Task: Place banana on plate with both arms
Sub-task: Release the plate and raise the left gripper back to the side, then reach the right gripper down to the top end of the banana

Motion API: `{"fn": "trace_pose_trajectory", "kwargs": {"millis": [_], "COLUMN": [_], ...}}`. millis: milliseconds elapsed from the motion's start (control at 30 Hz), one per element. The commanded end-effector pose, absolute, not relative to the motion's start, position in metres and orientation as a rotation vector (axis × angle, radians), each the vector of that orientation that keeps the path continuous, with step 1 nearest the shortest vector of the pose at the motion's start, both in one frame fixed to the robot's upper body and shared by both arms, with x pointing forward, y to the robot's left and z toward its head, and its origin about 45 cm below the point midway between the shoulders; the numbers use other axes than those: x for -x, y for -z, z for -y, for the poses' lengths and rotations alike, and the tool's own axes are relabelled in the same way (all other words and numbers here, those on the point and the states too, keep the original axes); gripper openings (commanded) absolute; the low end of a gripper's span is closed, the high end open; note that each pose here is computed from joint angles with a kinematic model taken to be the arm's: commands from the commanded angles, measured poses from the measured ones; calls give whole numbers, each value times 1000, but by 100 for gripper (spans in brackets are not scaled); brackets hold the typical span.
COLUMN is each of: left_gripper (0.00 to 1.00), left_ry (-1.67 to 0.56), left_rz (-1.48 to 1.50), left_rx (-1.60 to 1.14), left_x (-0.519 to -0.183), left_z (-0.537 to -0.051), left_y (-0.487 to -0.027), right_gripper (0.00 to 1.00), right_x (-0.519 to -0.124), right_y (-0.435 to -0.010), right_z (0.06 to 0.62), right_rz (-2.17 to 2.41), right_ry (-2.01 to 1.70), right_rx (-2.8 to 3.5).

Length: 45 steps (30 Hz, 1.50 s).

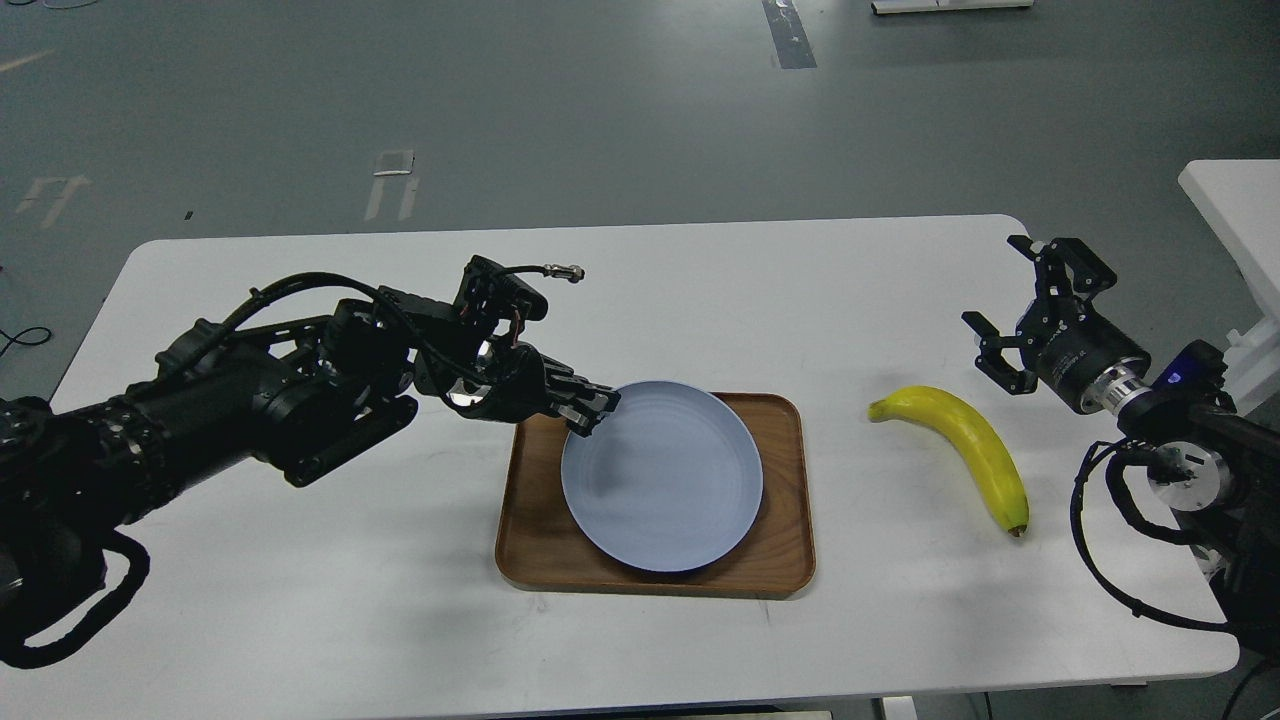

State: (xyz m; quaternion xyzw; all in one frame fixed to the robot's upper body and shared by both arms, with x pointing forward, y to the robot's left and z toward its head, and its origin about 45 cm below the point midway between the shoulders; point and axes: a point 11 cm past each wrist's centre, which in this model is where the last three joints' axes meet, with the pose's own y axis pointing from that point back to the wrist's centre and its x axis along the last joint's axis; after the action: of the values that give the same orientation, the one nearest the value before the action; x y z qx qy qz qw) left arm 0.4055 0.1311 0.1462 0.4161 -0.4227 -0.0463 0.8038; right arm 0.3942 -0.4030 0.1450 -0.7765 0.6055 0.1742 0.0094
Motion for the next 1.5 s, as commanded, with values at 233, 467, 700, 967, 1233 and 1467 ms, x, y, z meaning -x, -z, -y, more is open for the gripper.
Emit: {"fn": "trace_pose_trajectory", "kwargs": {"millis": [233, 467, 700, 967, 1233, 1467], "left_gripper": [63, 97, 98, 98, 98, 98], "left_ry": [98, -64, -532, -924, -1165, -1171], "left_rz": [873, 772, 379, -129, -262, -270], "left_rx": [-868, -753, -395, -45, 111, 125], "left_x": [-401, -416, -456, -444, -416, -416], "left_z": [-121, -119, -165, -284, -356, -356], "left_y": [-142, -169, -235, -213, -183, -182], "right_gripper": [100, 100, 100, 100, 100, 100], "right_x": [-394, -392, -391, -390, -390, -407], "right_y": [-145, -148, -147, -145, -164, -211], "right_z": [403, 413, 414, 414, 427, 429], "right_rz": [-1891, -1914, -1921, -1922, -1902, -1771], "right_ry": [-543, -531, -532, -534, -274, 145], "right_rx": [2425, 2422, 2431, 2438, 2825, 3182]}}
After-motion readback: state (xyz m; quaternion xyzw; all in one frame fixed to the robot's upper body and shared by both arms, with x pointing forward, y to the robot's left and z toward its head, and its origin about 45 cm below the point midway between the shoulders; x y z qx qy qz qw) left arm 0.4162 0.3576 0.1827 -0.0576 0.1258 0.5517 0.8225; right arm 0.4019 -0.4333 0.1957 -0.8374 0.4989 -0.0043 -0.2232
